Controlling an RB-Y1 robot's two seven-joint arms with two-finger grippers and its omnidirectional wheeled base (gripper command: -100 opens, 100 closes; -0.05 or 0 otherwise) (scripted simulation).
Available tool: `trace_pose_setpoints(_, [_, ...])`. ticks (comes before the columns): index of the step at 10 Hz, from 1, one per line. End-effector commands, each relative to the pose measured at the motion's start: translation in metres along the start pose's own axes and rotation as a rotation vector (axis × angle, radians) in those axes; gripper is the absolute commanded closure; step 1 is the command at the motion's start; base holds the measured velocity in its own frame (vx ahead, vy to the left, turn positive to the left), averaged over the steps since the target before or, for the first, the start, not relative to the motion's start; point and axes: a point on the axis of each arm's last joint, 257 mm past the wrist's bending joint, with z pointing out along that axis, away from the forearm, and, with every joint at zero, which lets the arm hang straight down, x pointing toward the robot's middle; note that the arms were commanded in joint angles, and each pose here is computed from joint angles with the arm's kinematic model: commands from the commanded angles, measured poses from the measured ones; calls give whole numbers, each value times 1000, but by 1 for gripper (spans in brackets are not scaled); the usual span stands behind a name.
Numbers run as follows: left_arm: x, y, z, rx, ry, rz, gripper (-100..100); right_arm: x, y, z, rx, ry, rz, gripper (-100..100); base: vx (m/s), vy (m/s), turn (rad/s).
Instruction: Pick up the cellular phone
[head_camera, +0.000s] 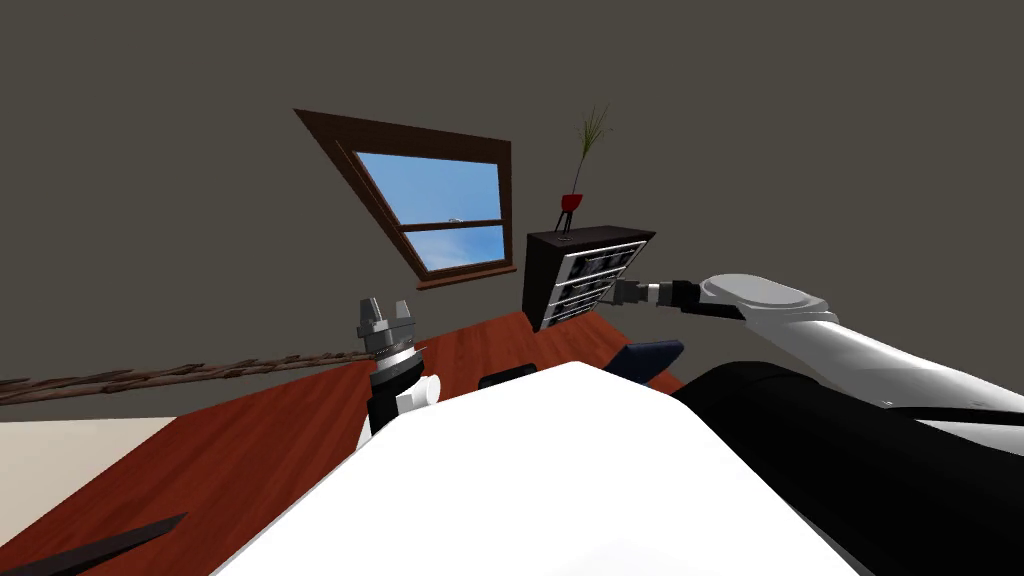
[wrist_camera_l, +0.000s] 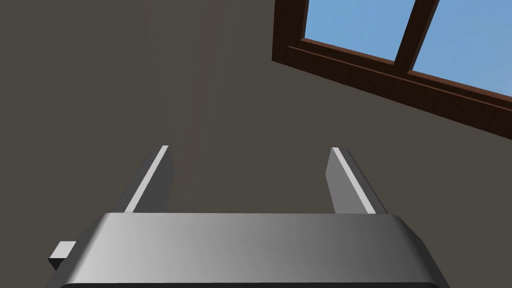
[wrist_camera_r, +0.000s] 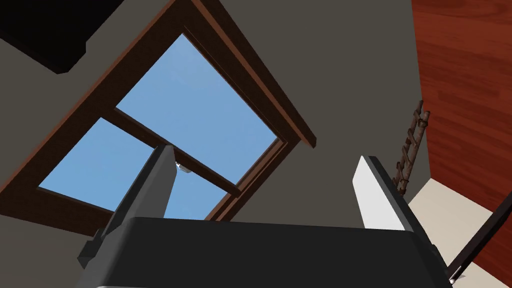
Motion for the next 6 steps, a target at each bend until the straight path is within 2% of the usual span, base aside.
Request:
trace_pose_setpoints(1, [0,0,0,0,0,0,0,11,-7,-12,-32,57,-39,-100,-2,-28,126])
trace_pose_setpoints(2, [0,0,0,0,0,0,0,25,-10,-26,-67,115,-66,-100,4,-36,189])
trace_pose_setpoints(3, [0,0,0,0,0,0,0,28,-18,-29,-78,141,-87,-100,5,-33,145])
trace_pose_setpoints(4, [0,0,0,0,0,0,0,40,-20,-42,-113,197,-108,-100,16,-33,255])
trace_pose_setpoints(6, [0,0,0,0,0,0,0,40,-31,-46,-126,226,-135,-100,12,-27,69])
